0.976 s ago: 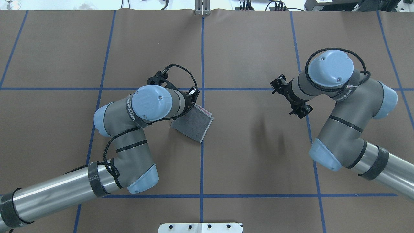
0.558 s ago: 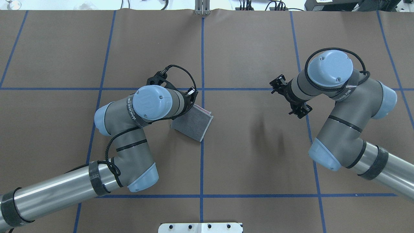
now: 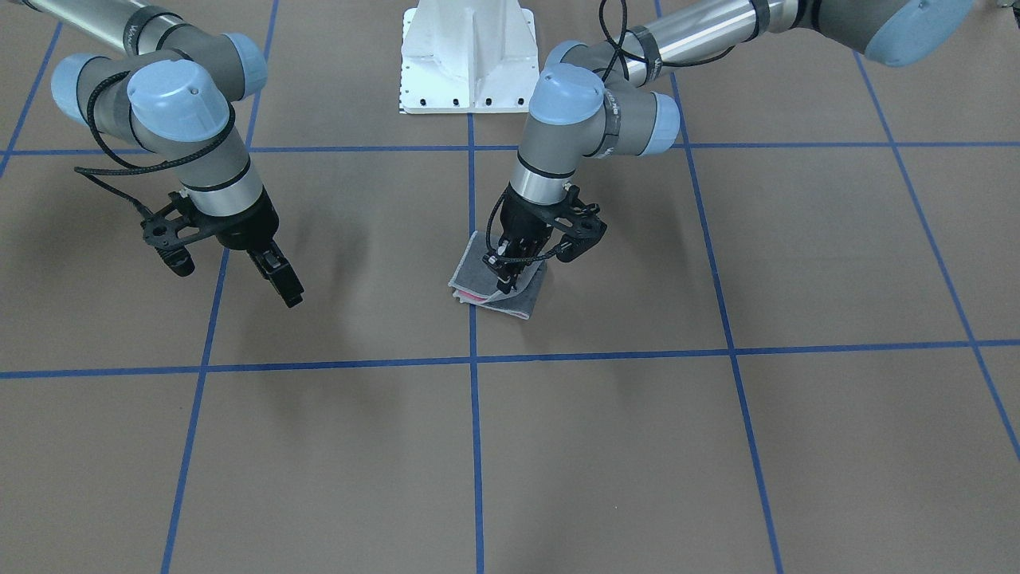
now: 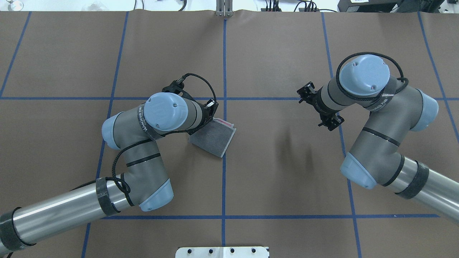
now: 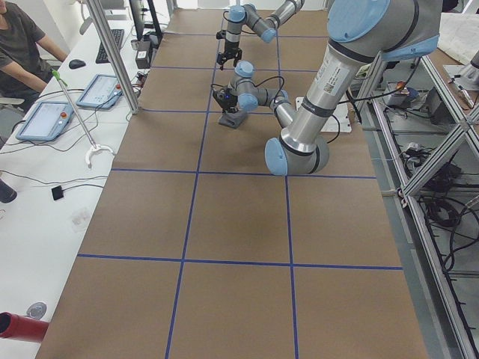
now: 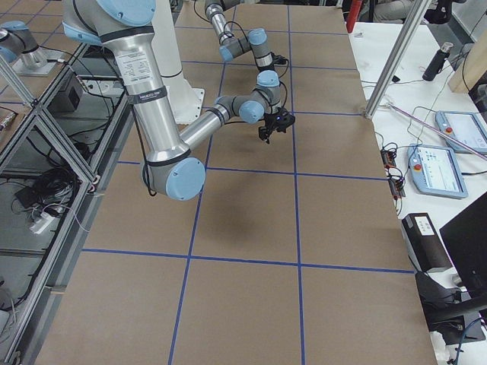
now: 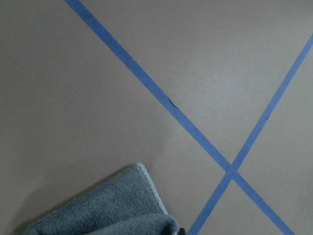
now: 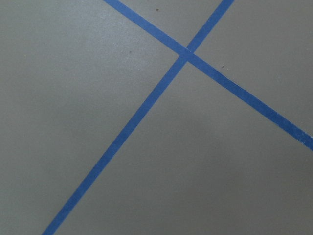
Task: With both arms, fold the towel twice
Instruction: 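Lay the folded end onto the strip's far half with the left gripper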
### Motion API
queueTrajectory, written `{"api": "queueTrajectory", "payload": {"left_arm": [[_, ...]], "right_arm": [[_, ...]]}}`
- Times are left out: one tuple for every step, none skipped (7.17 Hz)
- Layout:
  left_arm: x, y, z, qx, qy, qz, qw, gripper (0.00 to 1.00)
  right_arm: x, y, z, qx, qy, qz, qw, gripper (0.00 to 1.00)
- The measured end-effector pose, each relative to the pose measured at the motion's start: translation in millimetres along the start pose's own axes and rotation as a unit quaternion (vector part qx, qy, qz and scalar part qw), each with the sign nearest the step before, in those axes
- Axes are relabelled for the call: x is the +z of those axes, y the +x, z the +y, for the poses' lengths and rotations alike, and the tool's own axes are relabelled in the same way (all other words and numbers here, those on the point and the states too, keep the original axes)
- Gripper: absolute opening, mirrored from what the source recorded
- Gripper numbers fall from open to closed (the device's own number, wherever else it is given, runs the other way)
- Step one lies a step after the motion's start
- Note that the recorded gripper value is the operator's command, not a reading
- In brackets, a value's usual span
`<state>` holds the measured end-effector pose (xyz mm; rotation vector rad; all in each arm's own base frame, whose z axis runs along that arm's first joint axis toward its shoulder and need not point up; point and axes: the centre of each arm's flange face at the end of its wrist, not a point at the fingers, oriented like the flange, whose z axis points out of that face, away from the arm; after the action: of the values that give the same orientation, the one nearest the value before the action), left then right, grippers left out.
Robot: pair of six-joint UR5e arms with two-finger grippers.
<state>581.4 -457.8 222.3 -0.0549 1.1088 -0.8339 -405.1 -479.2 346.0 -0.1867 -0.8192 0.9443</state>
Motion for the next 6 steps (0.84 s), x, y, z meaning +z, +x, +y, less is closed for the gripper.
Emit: {"api": "queueTrajectory", "payload": {"left_arm": [[0.1,-0.3,-0.9,0.0,-0.001,-0.001,1.0,0.0],[0.1,-0.1,-2.7,-0.001,0.0,-0.002,1.0,0.0],[0.1,0.2,-5.2,-0.002,0.001,-0.002,1.0,0.0],[0.7,-0.8,-8.8,-0.003,0.003,-0.003,1.0,0.0],[1.6,-2.8,-12.5,-0.004,0.005,-0.004,1.0,0.0],[2.4,-4.7,-15.6,-0.005,0.007,-0.006,0.9999,0.0]], "right_arm": [[0.0,-0.2,0.4,0.001,0.0,0.0,1.0,1.0],[-0.1,-0.5,0.6,0.002,0.0,0.0,1.0,1.0],[-0.5,-1.0,1.1,0.002,0.0,-0.001,1.0,1.0],[-1.1,-1.5,1.6,0.002,0.0,-0.002,1.0,1.0],[-1.9,-1.8,2.0,0.002,-0.001,-0.003,1.0,1.0],[-2.2,-1.9,2.2,0.003,-0.001,-0.003,1.0,1.0]]}}
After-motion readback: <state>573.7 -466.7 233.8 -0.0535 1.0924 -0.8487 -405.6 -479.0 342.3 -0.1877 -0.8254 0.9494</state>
